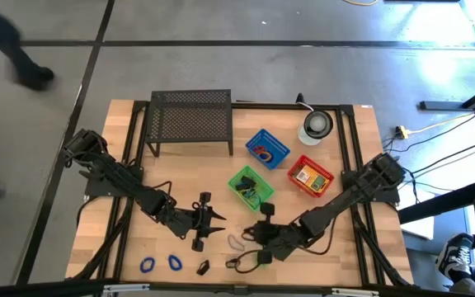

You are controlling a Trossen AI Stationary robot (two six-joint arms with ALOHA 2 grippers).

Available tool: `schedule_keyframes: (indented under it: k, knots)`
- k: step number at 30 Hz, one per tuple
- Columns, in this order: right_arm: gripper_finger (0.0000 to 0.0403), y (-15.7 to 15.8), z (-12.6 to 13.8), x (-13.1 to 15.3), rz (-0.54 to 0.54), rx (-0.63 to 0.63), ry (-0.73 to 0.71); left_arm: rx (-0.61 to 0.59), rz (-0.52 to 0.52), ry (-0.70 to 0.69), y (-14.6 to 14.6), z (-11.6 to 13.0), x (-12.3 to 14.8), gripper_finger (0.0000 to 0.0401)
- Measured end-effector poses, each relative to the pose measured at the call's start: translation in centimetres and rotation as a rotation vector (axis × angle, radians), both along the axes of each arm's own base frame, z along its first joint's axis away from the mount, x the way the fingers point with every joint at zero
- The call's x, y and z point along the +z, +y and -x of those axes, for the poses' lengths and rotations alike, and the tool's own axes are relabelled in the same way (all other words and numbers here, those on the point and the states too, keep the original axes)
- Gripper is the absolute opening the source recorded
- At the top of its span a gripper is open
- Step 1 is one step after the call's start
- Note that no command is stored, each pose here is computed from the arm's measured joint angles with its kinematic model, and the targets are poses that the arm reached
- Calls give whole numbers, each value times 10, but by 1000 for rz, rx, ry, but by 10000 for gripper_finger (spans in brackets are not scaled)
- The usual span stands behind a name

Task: Pick & Place Office Desk Supplies
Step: Put the blue rubber band into the blue basket

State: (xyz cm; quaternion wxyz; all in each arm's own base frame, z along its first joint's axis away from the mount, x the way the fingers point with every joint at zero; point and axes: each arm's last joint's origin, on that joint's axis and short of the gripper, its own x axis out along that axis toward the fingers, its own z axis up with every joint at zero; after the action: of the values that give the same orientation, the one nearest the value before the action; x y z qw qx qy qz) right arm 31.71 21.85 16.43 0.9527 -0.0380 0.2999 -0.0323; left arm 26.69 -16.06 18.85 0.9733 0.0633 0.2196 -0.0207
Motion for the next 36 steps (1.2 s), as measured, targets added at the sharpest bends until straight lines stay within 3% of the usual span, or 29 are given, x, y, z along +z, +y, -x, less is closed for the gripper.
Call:
schedule_keyframes:
  k: [3,8,12,17,36]
  knots:
    - [12,-4,3,27,35,-102,-136,0,0,0,0,0,0,127]
    - [13,-11,5,66,-2,-257,-339,-1,0,0,0,0,0,127]
    - [13,-15,7,84,2,-308,-426,-1,1,0,0,0,0,127]
    - [13,-15,5,93,30,-297,-476,-1,0,0,0,0,0,127]
    - [13,-14,4,99,-49,-324,-532,-1,1,0,0,0,0,127]
